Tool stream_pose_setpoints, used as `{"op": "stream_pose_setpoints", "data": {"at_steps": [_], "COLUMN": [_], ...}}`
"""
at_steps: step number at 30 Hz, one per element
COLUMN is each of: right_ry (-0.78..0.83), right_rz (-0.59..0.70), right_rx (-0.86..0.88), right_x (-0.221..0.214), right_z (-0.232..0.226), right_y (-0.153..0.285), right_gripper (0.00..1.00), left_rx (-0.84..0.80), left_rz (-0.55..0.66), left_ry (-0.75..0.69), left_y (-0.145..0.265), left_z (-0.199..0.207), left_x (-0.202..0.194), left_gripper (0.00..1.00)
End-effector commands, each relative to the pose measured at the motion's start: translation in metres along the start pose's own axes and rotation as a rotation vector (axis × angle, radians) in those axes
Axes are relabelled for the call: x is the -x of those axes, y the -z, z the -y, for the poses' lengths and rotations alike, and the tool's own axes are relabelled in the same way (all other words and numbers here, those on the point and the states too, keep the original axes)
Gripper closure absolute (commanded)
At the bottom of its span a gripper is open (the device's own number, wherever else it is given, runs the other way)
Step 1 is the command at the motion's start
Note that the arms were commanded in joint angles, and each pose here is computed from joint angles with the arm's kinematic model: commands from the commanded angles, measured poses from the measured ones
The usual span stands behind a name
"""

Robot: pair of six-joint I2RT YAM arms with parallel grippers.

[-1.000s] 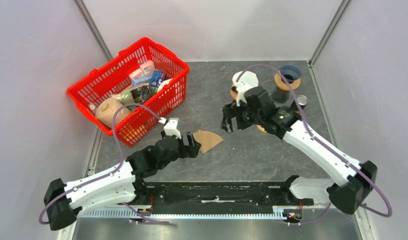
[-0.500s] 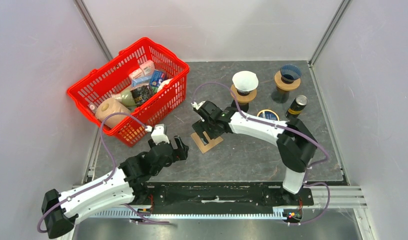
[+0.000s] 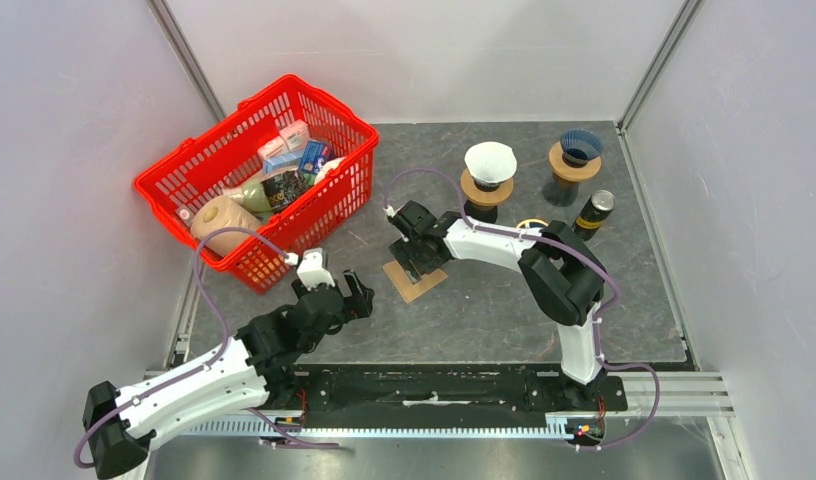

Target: Place the coffee filter in the dripper

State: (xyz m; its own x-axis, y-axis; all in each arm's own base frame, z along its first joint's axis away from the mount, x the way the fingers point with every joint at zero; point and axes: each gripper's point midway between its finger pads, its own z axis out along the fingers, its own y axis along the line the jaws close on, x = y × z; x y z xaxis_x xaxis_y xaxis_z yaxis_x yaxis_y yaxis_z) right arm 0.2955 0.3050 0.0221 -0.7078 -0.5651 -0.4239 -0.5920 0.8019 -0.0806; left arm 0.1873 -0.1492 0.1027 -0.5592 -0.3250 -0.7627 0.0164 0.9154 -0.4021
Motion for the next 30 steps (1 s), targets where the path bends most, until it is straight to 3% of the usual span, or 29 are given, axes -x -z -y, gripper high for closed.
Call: {"op": "stream_pose_setpoints", "data": {"at_steps": [1,8,14,17,24,30], "right_ry": [-0.039,-0.1,-0.12,-0.144,-0.225,-0.283], "right_rz": [-0.025,-0.114,-0.116,-0.067,0.126,0.302], "right_rx": [0.063,0.097,0.101,0.116,0.226,0.337], "right_x": [-0.005,-0.035,-0.039,-0.026,0.017,0.046], "right_z": [-0.009,-0.013,-0.013,-0.016,-0.029,-0.038], "right_y": [-0.009,-0.016,-0.014,-0.006,0.034,0.08], "right_gripper": [0.26,0.39,0.49,0.64,0.76,0.82], "left_rx": [0.038,0.03,0.036,0.028,-0.024,-0.161], "left_rz": [0.064,0.09,0.101,0.104,0.113,0.119], "left_ry": [0.057,0.069,0.073,0.072,0.064,0.075], "left_y": [0.0,0.005,0.007,0.007,0.009,0.012], "left_z": [-0.007,-0.007,-0.009,-0.006,0.006,0.035], "left_x": [0.012,0.02,0.023,0.025,0.031,0.038], "left_gripper": [0.01,0.01,0.01,0.01,0.01,0.0]}}
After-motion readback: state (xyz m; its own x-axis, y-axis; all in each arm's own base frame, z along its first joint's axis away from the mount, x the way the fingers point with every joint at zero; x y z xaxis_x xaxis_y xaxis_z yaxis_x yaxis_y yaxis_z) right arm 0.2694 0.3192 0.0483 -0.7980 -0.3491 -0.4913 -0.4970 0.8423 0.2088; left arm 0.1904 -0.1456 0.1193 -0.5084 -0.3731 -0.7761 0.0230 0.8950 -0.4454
